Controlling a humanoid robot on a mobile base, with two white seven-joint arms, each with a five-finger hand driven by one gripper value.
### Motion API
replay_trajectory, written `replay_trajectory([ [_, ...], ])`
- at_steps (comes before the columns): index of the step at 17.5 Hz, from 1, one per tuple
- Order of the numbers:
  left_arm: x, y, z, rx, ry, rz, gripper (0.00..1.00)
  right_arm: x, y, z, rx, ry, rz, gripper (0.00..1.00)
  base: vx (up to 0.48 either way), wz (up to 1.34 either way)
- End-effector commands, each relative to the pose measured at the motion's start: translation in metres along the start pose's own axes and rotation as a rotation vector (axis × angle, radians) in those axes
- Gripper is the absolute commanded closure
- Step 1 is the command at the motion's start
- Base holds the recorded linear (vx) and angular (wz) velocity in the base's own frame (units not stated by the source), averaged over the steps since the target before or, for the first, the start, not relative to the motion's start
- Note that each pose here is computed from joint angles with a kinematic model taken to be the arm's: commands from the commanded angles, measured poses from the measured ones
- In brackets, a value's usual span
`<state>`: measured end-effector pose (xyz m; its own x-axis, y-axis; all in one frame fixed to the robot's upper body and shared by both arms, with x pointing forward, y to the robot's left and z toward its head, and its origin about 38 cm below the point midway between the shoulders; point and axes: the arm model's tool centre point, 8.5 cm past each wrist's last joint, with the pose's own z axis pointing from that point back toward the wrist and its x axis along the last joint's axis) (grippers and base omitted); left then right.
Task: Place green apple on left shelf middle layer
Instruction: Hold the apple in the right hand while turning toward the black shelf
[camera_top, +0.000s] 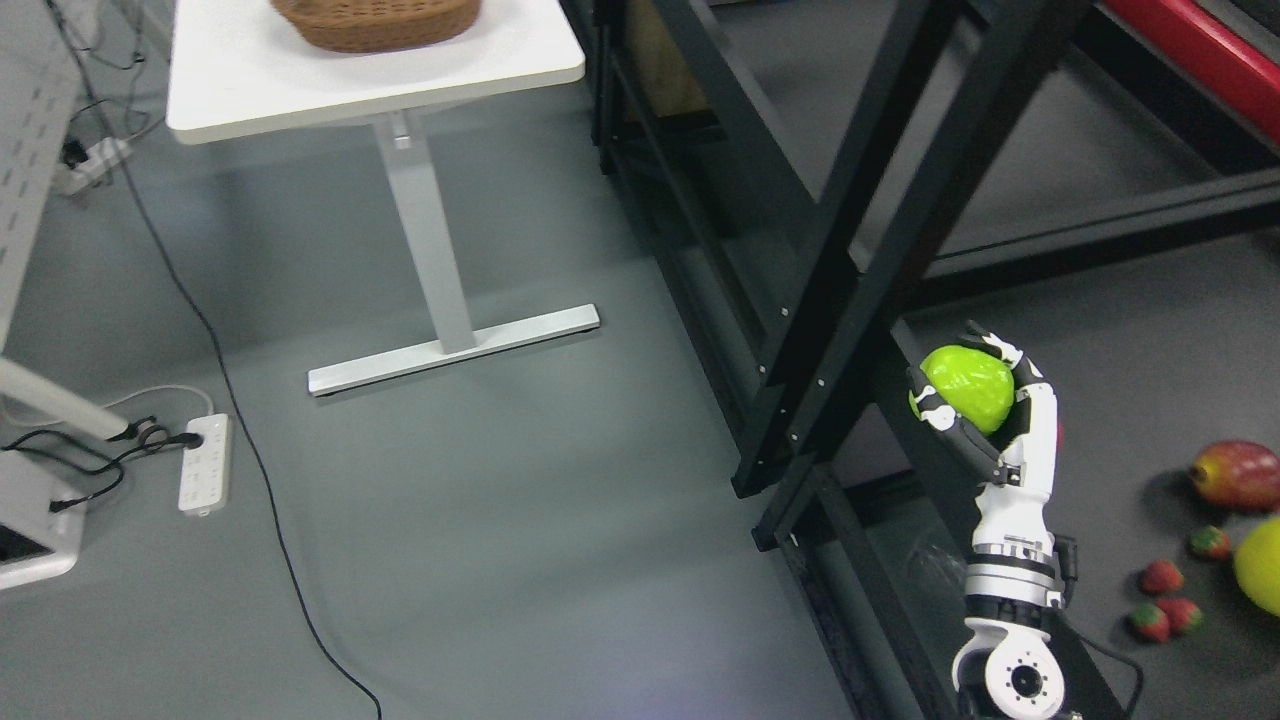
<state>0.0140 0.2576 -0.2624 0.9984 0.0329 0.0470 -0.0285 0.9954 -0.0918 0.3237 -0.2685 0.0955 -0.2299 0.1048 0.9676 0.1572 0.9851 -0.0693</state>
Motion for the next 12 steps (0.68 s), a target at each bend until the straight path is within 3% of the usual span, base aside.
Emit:
replay_trajectory([
  [1, 0.014, 0.011, 0.002, 0.016, -0.022, -0.003, 0.0, 0.001, -0.003, -0.001, 0.002, -0.002, -0.011, 1.0, -0.107, -0.85],
  [12, 0.014, 0.011, 0.002, 0.016, -0.022, -0.005, 0.0, 0.008, -0.02, -0.015, -0.047, -0.019, 0.046, 1.0, -0.009, -0.92],
])
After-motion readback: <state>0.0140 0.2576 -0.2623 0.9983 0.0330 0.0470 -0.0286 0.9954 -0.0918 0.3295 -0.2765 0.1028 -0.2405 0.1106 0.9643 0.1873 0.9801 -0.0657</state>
